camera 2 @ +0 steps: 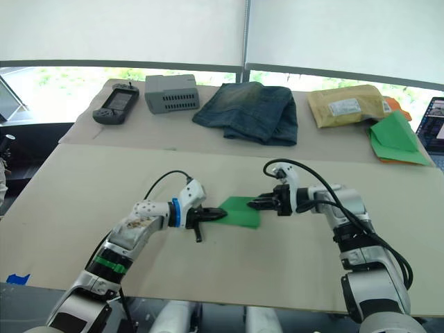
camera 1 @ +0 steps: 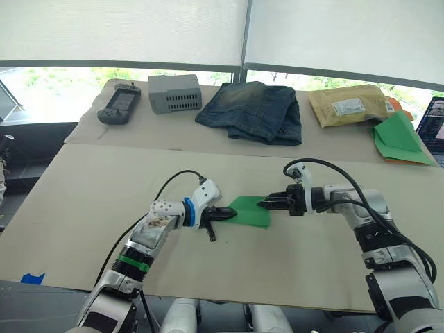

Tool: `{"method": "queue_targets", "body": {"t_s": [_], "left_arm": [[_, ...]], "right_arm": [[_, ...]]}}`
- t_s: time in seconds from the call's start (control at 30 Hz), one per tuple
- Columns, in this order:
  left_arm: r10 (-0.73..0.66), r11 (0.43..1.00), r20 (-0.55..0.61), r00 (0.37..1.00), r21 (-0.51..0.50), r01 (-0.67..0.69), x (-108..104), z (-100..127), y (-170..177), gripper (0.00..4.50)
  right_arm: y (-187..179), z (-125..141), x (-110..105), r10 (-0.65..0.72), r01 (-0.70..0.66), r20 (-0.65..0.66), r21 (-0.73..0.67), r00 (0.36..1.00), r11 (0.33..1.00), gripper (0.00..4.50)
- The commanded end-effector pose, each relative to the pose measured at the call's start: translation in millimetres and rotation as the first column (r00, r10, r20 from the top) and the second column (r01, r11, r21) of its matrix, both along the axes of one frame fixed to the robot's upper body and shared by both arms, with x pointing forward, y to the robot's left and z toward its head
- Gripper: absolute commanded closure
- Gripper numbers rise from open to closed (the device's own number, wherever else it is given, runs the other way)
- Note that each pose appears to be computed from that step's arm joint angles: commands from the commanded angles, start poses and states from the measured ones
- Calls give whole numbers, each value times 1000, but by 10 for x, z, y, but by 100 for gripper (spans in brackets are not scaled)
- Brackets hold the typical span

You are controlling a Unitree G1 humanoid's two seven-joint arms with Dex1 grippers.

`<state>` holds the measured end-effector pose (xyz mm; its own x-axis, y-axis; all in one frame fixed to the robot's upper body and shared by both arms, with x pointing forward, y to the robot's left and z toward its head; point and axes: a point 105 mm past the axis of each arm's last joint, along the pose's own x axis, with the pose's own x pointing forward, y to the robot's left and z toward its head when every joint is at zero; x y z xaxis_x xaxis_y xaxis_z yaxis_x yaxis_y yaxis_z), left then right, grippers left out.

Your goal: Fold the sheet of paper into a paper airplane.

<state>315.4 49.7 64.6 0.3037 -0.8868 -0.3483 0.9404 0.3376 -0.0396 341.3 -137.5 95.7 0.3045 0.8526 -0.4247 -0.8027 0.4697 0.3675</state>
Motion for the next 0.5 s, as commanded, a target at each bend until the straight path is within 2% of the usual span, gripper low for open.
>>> {"method": "queue_targets", "body": {"t_s": [0.03, 0.07, 0.1, 0.2, 0.3, 0.4, 0.5], "left_arm": [[26, 998, -62, 998, 63, -22, -55, -229, 51, 450], [26, 998, -62, 998, 64, -22, -54, -229, 53, 450], [25, 998, -62, 998, 64, -21, -53, -228, 54, 450], [20, 998, -62, 998, 63, -17, -58, -226, 51, 450], [15, 998, -64, 998, 59, -12, -62, -215, 40, 450], [12, 998, -62, 998, 56, -9, -57, -194, 33, 450], [11, 998, -61, 998, 56, -8, -57, -189, 36, 450]], "right_arm": [[59, 303, 11, 62, -68, 150, 40, 987, 997, 401], [63, 320, 2, 73, -79, 169, 33, 983, 996, 443], [64, 321, -19, 100, -102, 213, 1, 972, 995, 447], [85, 313, -123, 184, -172, 299, -66, 936, 983, 447], [104, 263, -190, 275, -211, 426, -192, 862, 958, 447], [105, 154, -278, 388, -229, 530, -341, 754, 912, 447], [98, 111, -295, 396, -203, 587, -368, 706, 907, 447]]}}
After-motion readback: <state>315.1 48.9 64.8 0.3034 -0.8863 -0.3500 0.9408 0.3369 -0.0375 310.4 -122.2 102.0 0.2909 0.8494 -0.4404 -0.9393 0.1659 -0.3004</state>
